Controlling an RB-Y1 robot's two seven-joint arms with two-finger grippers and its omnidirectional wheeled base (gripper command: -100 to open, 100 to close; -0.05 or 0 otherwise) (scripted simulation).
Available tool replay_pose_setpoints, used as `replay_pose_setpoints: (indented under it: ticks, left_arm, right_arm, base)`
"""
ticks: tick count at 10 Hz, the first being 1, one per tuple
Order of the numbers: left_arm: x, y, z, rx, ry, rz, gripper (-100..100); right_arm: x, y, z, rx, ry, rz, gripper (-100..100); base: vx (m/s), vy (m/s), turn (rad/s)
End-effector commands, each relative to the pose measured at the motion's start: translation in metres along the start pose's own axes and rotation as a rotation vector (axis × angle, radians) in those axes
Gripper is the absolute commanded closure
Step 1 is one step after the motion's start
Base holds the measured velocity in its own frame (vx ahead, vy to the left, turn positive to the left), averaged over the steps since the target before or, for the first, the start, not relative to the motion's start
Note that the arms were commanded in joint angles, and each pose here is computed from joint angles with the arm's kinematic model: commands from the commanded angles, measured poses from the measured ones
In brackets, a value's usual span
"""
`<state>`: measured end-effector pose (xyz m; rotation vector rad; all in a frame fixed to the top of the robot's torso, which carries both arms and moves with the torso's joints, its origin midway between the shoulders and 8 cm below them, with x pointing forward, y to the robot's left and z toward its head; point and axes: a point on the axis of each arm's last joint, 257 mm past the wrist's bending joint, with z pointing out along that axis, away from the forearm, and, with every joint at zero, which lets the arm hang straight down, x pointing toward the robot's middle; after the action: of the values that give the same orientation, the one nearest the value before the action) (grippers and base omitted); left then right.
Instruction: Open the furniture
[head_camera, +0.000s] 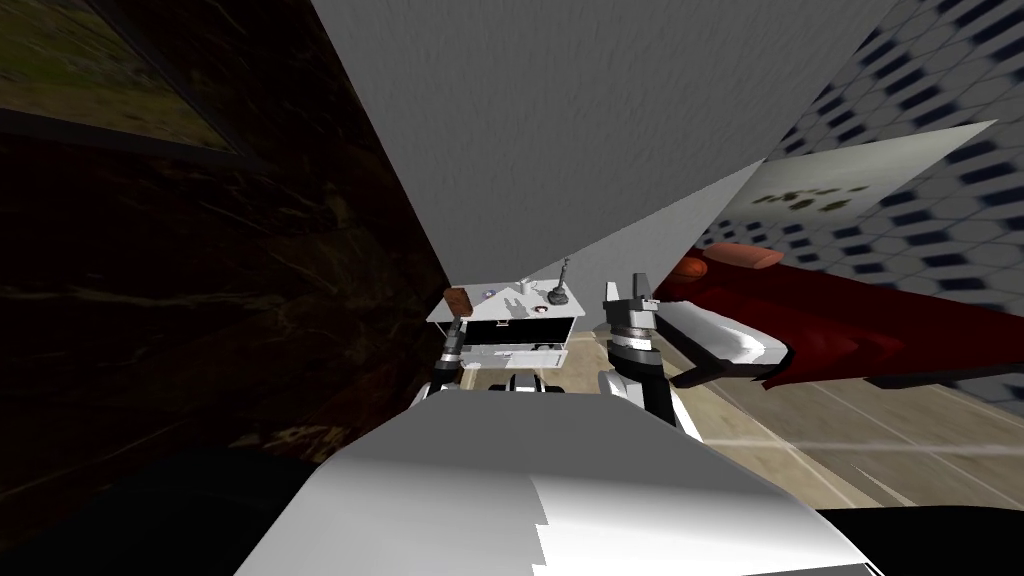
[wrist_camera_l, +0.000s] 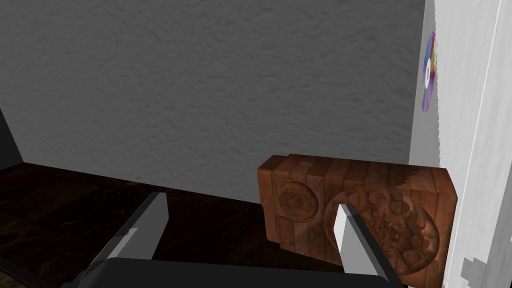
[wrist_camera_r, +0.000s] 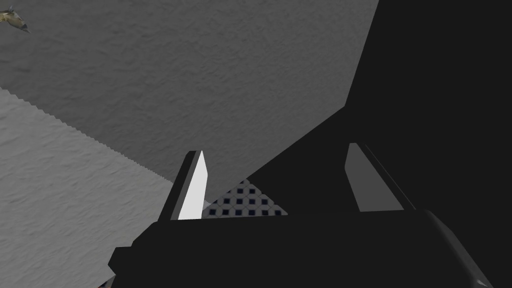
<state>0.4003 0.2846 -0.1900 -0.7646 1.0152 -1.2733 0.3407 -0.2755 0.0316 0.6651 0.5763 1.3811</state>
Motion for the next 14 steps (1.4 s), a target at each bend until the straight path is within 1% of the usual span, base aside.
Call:
replay_pose_setpoints:
  ticks: [1,4,6,9,10,11,12,14]
  left_arm:
    - [-0.002,0.014,-0.008,-0.016,0.004,0.006,-100]
    - [-0.002,0.033,-0.017,-0.026,0.006,0.012,-100]
    - [-0.002,0.047,-0.025,-0.05,0.005,0.012,-100]
    - [-0.001,0.06,-0.033,-0.06,0.002,0.01,-100]
    - [0.001,0.062,-0.034,-0.055,0.001,0.008,-100]
    - [0.0,0.069,-0.039,-0.073,0.0,0.008,-100]
    - [0.002,0.073,-0.042,-0.073,-0.002,0.005,-100]
    - [0.003,0.082,-0.048,-0.087,-0.004,0.002,-100]
  right_arm:
    - [0.0,0.0,0.0,0.0,0.0,0.0,0]
    - [0.0,0.0,0.0,0.0,0.0,0.0,0]
    - [0.0,0.0,0.0,0.0,0.0,0.0,0]
    - [0.0,0.0,0.0,0.0,0.0,0.0,0]
    - [0.0,0.0,0.0,0.0,0.0,0.0,0]
    - [0.0,0.0,0.0,0.0,0.0,0.0,0]
    - [0.0,0.0,0.0,0.0,0.0,0.0,0]
    - [0.0,0.0,0.0,0.0,0.0,0.0,0]
  base:
    - [0.036,-0.031,0.004]
    - [0.034,-0.035,0.005]
    - [0.033,-0.022,0.002]
    - [0.035,-0.026,0.004]
    - [0.049,-0.032,0.005]
    - [0.034,-0.027,0.003]
    - [0.023,-0.026,0.004]
    - [0.024,-0.022,0.002]
